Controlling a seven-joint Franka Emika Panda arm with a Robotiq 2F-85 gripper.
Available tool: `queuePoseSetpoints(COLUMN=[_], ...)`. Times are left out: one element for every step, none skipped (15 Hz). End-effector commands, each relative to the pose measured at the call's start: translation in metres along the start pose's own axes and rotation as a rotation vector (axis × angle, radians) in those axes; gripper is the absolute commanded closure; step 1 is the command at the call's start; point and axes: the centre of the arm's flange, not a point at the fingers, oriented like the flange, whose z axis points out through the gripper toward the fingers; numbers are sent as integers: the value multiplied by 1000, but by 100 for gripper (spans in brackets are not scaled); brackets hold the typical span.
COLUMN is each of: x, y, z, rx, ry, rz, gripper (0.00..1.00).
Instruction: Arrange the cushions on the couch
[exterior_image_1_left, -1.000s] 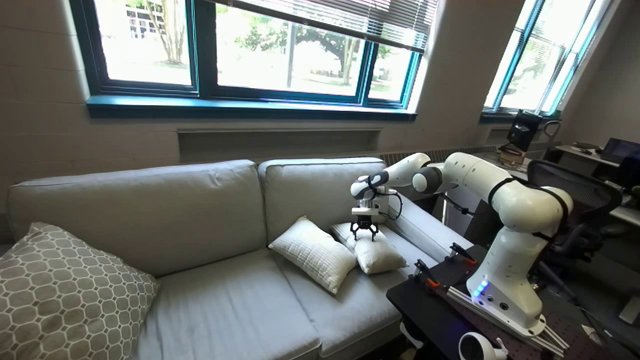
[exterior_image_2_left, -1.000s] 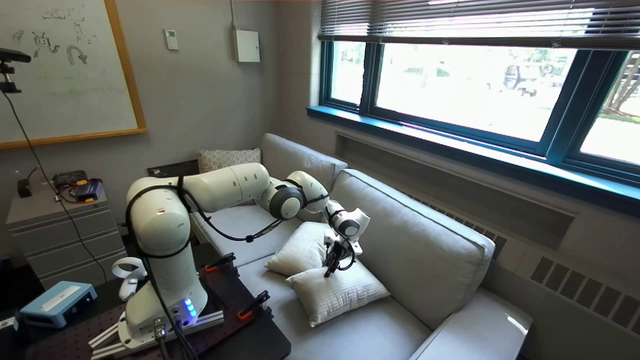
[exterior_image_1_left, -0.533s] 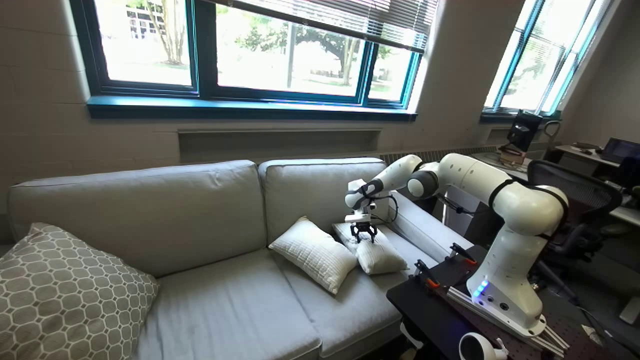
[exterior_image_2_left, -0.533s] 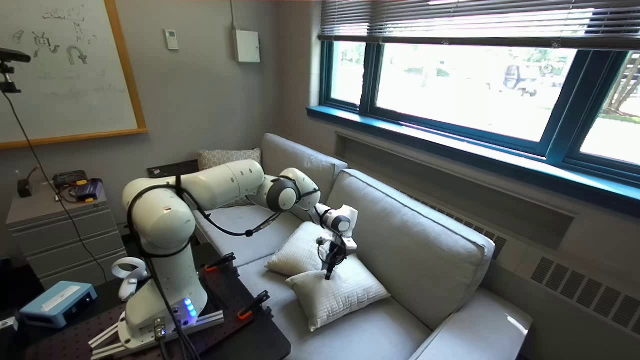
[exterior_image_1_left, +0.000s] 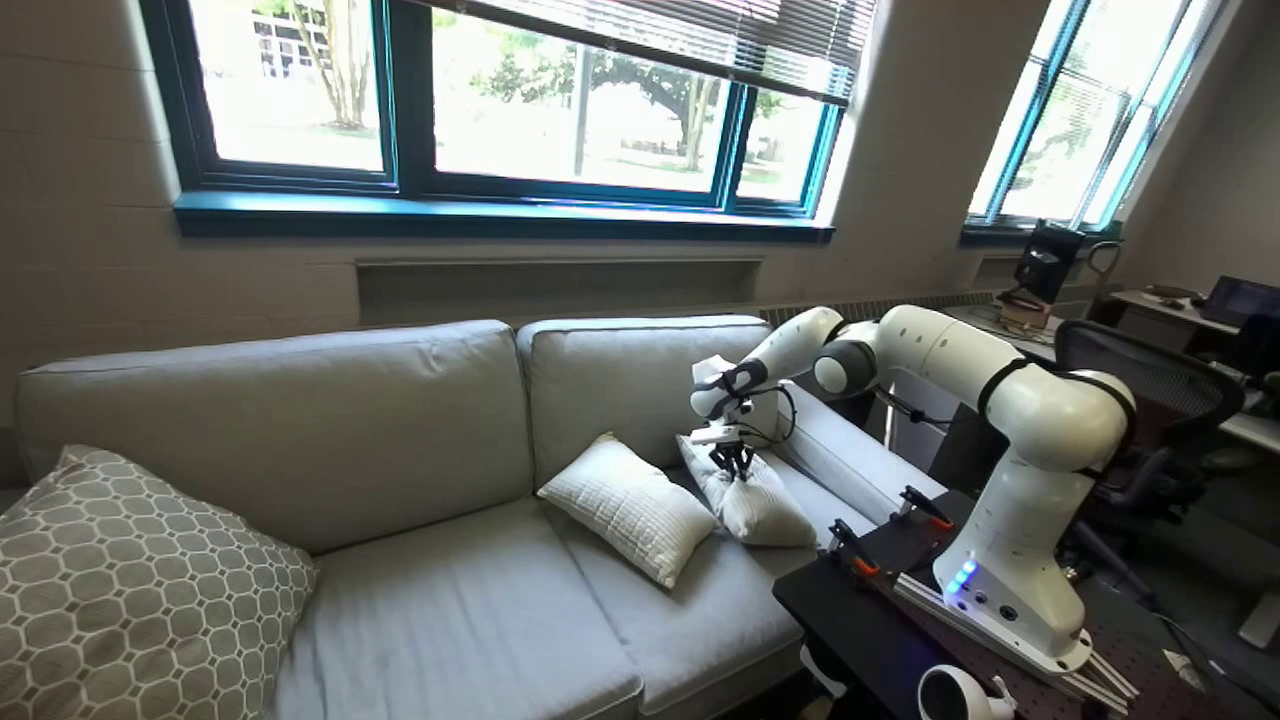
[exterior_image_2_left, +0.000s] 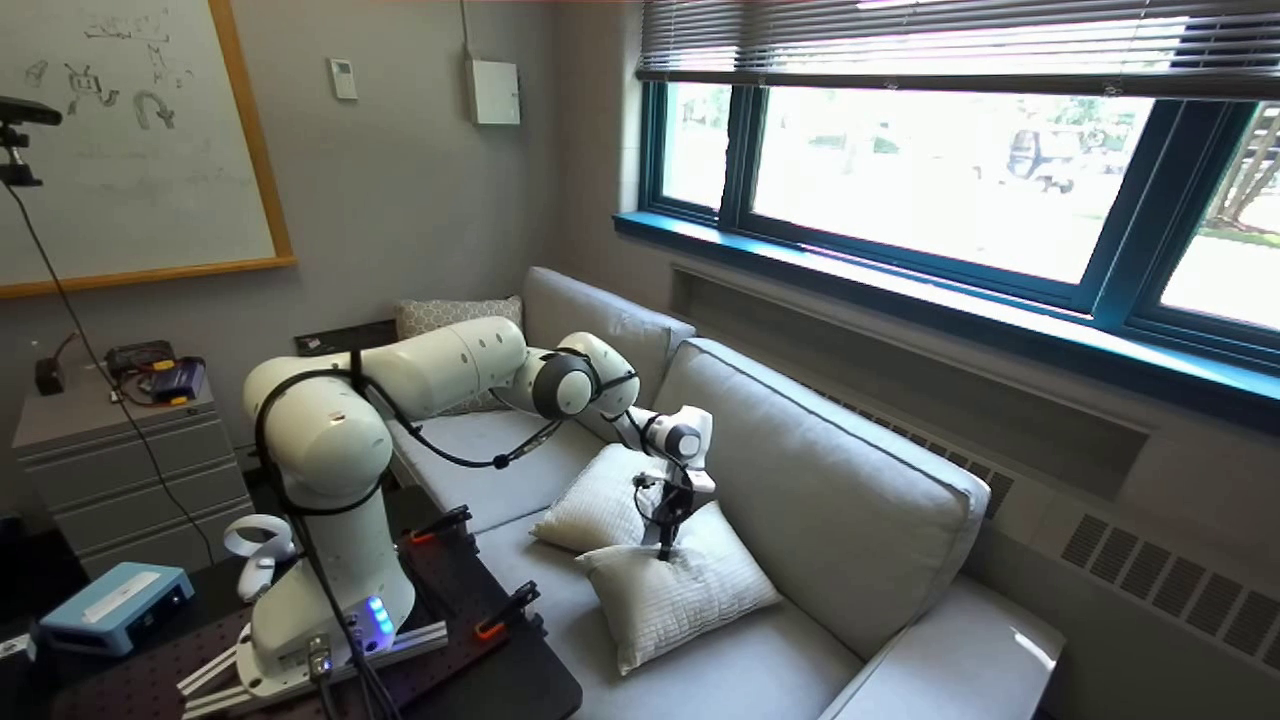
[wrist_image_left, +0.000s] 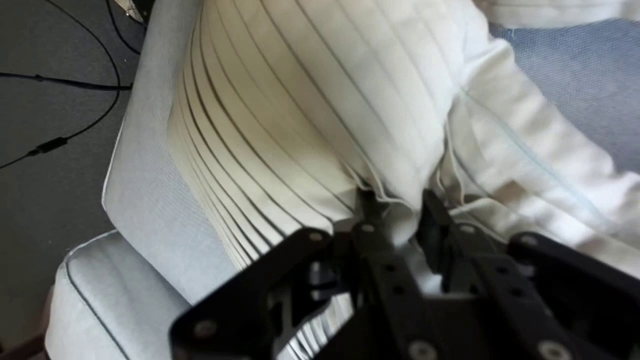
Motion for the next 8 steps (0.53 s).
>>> queuePoseSetpoints(x=[48, 57, 65, 74, 83, 94, 104, 116], y=[-58, -51, -42, -29, -17, 0, 12, 28], z=[7, 2, 0, -1, -1, 2, 4, 10], rx=[-19, -13, -8, -4, -3, -3, -2, 1], ry=[39, 57, 74, 97, 117, 141, 160, 179], rz=[56, 78, 103, 135, 168, 209, 245, 286], gripper=[100, 100, 100, 99, 99, 99, 99, 99])
